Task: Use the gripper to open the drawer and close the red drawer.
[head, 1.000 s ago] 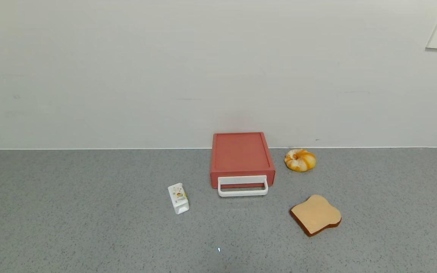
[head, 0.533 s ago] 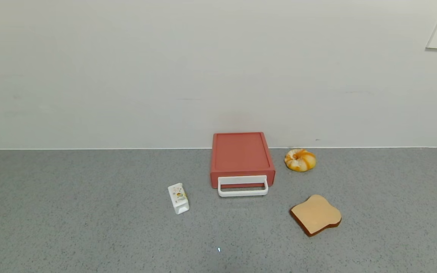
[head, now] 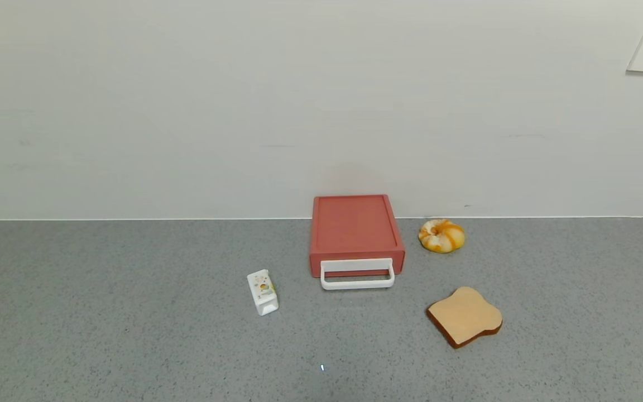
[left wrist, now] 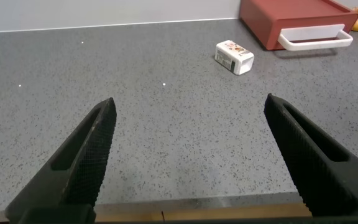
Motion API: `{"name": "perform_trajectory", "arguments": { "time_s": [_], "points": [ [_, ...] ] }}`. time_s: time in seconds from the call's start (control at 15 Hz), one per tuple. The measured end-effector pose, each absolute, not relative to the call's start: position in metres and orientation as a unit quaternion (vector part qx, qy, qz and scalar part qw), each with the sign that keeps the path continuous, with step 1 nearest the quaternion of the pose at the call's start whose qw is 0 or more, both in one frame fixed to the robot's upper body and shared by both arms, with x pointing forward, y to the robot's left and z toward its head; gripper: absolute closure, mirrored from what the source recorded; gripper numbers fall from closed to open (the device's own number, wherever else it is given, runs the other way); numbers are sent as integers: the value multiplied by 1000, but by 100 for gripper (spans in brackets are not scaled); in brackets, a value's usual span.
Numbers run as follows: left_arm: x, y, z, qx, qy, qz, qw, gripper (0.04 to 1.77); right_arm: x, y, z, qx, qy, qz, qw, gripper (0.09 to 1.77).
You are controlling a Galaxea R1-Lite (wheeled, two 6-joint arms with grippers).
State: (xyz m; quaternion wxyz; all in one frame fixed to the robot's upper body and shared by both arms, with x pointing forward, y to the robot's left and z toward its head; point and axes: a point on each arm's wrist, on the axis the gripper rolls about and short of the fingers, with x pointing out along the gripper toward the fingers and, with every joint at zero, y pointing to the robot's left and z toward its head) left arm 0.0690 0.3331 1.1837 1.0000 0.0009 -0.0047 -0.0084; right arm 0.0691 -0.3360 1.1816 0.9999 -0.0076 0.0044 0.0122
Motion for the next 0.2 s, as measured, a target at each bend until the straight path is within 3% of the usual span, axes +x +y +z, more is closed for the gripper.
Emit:
{"name": "perform_trajectory", "arguments": {
  "time_s": [0.2],
  "points": [
    [69,333,1184,1,-5,-9,1000,9,69,-336,1182,-7,4,12,1000,11]
  ]
}}
